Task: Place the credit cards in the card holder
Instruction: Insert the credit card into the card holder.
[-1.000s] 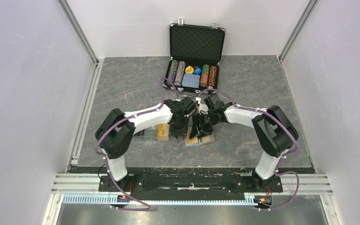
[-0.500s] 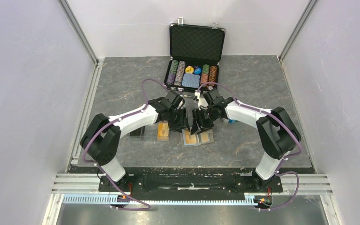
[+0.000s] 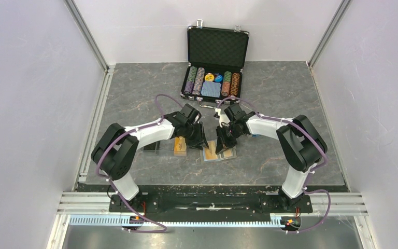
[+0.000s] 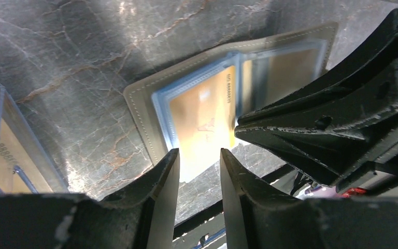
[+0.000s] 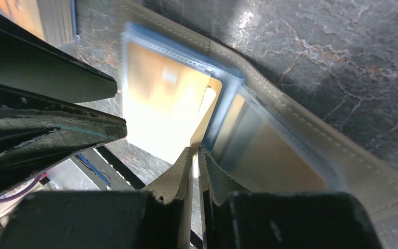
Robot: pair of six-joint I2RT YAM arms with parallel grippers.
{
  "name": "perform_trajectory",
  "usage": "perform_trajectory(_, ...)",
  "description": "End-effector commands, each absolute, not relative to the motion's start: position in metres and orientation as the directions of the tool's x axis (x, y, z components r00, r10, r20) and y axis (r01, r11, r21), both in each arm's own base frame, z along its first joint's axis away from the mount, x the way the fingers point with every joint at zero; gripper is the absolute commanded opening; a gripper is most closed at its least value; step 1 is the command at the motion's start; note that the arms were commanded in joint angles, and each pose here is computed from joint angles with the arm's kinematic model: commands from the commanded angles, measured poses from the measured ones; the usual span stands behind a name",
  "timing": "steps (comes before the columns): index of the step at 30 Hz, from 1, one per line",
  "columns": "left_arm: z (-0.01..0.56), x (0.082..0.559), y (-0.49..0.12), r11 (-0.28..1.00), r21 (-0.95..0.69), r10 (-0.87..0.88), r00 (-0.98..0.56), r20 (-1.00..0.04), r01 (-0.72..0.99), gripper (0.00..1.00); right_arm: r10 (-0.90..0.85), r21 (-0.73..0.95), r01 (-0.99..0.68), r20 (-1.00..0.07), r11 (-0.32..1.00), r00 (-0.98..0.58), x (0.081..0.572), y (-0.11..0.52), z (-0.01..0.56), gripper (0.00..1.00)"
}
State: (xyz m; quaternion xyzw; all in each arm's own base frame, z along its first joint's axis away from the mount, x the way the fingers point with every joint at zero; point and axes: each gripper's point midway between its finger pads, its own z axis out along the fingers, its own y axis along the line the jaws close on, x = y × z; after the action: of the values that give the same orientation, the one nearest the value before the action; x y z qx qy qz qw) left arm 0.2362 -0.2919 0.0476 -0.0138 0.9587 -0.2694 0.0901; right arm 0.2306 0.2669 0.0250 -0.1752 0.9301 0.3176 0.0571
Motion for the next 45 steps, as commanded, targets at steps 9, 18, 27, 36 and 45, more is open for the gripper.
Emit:
perform_trajectory(9,0.044,0.241,-0.299,0.837,-0.547,-0.098,-0.983,-0.155,0.003,0.39,-0.313,0.568,-0.369,-0.198,0.736,-0.929,0.224,0.264,0.007,0.07)
perform_trajectory(18,0.042,0.241,-0.303,0.834,-0.552,-0.094,-0.985,-0.145,0.002,0.36,-0.314,0.569,-0.366,-0.193,0.736,-0.93,0.223,0.263,0.006,0.05)
perform_trajectory(27,0.036,0.242,-0.292,0.877,-0.481,-0.091,-0.983,-0.16,-0.003,0.45,-0.315,0.567,-0.361,-0.182,0.74,-0.931,0.221,0.262,0.002,0.02)
perform_trajectory(36,0.047,0.245,-0.311,0.837,-0.545,-0.069,-0.982,-0.175,0.039,0.34,-0.319,0.572,-0.361,-0.176,0.737,-0.931,0.219,0.262,0.001,0.01)
perform_trajectory(45,0.062,0.248,-0.291,0.891,-0.451,-0.068,-0.967,-0.244,0.051,0.46,-0.319,0.572,-0.36,-0.175,0.737,-0.931,0.218,0.262,0.001,0.01)
